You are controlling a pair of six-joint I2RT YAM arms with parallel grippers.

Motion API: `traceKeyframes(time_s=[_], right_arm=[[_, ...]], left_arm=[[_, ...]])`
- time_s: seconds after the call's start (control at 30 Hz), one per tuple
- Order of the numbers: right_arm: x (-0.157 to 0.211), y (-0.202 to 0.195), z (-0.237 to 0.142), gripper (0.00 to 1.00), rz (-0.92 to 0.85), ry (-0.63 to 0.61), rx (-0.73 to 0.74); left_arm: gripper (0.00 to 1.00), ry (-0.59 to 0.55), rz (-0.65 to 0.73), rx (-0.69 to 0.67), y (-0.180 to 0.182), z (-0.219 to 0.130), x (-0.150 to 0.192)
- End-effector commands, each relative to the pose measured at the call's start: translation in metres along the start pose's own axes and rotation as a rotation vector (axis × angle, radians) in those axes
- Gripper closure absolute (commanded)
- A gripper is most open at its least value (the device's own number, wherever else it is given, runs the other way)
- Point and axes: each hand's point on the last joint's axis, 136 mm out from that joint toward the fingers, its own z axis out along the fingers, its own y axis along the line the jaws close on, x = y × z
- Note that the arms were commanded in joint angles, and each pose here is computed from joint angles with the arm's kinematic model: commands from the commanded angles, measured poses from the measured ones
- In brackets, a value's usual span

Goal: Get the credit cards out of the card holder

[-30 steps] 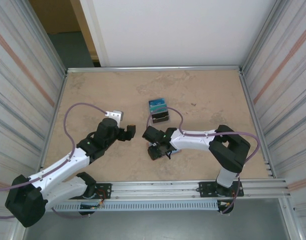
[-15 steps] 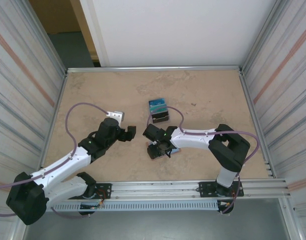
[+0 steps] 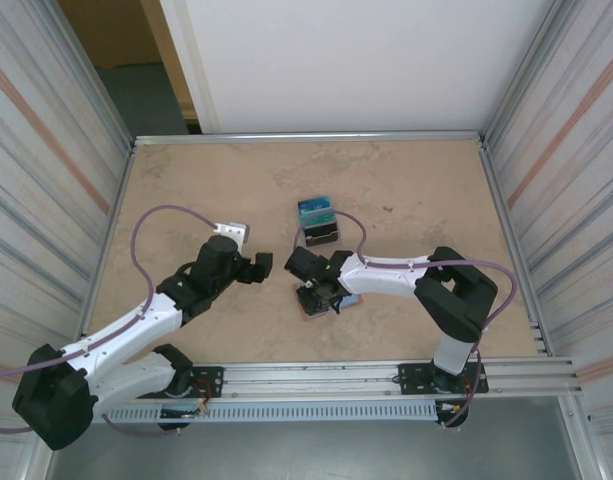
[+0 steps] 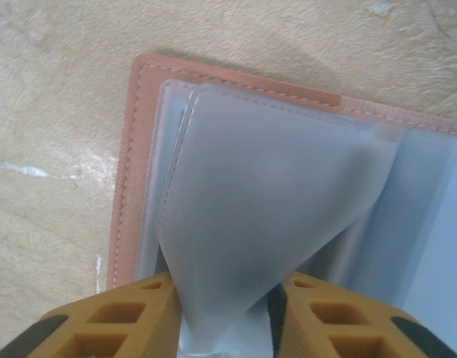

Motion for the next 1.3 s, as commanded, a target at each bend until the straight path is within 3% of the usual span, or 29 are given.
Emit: traceKeyframes(time_s=[0.0, 0.17, 0.4, 0.6, 0.97, 1.03, 1.13, 1.27], right_arm=[[0.002, -0.017, 0.007, 0.69, 0.086, 0.010, -0.003], [-0.009, -0.016, -0.005, 0.82, 0.172, -0.023, -0.116], [-0.024, -0.012, -0.022, 0.87, 0.289, -0.066, -0.291], [-0.025, -0.023, -0.027, 0.89, 0.324, -0.085, -0.265], [-0.019, -0.047, -0.025, 0.75, 0.369, -0.089, -0.178], [-0.019, -0.052, -0.025, 0.76, 0.385, -0.094, -0.172], [-0.020, -0.059, -0.026, 0.88, 0.411, -0.107, -0.176], [-0.022, -0.065, -0.030, 0.93, 0.444, -0.122, -0.208]], left_arm=[[0.01, -0.035, 0.009, 0.021, -0.005, -0.007, -0.017], [0.01, -0.039, 0.064, 0.036, -0.014, -0.011, -0.022], [0.01, 0.009, 0.232, -0.028, -0.032, 0.001, -0.013], [0.01, 0.059, 0.229, 0.017, -0.060, 0.031, 0.000], [0.01, 0.130, 0.274, 0.010, -0.096, 0.074, 0.023], [0.01, 0.137, 0.274, 0.000, -0.096, 0.077, 0.025], [0.01, 0.149, 0.267, -0.011, -0.095, 0.081, 0.030], [0.01, 0.156, 0.256, -0.039, -0.091, 0.082, 0.031]])
